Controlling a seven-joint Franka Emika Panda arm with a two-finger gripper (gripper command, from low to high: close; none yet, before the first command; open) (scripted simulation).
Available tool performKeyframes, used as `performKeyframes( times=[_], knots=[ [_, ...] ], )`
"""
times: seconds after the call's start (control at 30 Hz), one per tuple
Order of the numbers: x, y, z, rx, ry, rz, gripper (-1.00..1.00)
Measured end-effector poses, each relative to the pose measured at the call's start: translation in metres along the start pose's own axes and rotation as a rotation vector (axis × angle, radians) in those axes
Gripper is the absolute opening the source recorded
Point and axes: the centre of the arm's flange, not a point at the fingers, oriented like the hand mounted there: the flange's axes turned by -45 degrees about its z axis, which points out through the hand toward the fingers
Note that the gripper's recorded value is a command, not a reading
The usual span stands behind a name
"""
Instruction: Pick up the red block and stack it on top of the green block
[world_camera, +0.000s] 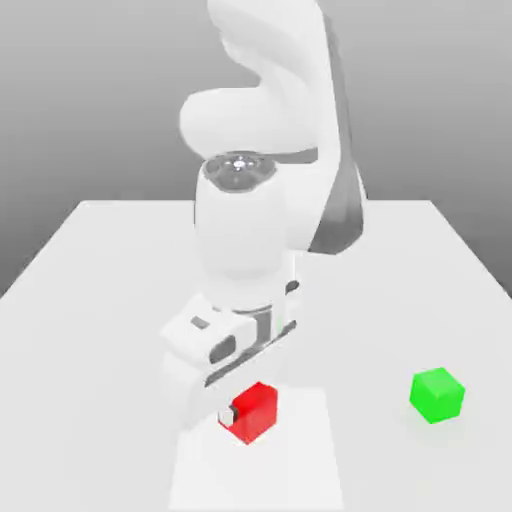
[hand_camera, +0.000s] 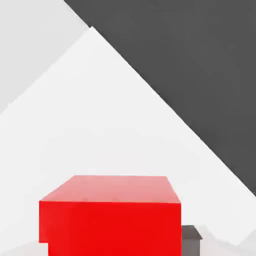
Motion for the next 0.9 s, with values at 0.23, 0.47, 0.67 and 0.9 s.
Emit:
performKeyframes(
  times=[0.23, 0.47, 0.67, 0.9],
  knots=[
    [0.061, -0.078, -0.01, 0.014, 0.008, -0.199, -1.0],
    [0.099, -0.16, -0.02, 0.009, 0.001, -0.385, -1.0],
    [0.116, -0.228, -0.023, -0.01, -0.014, -0.536, -1.0],
    [0.115, -0.225, 0.032, -0.014, -0.016, -0.529, 1.0]
  ],
)
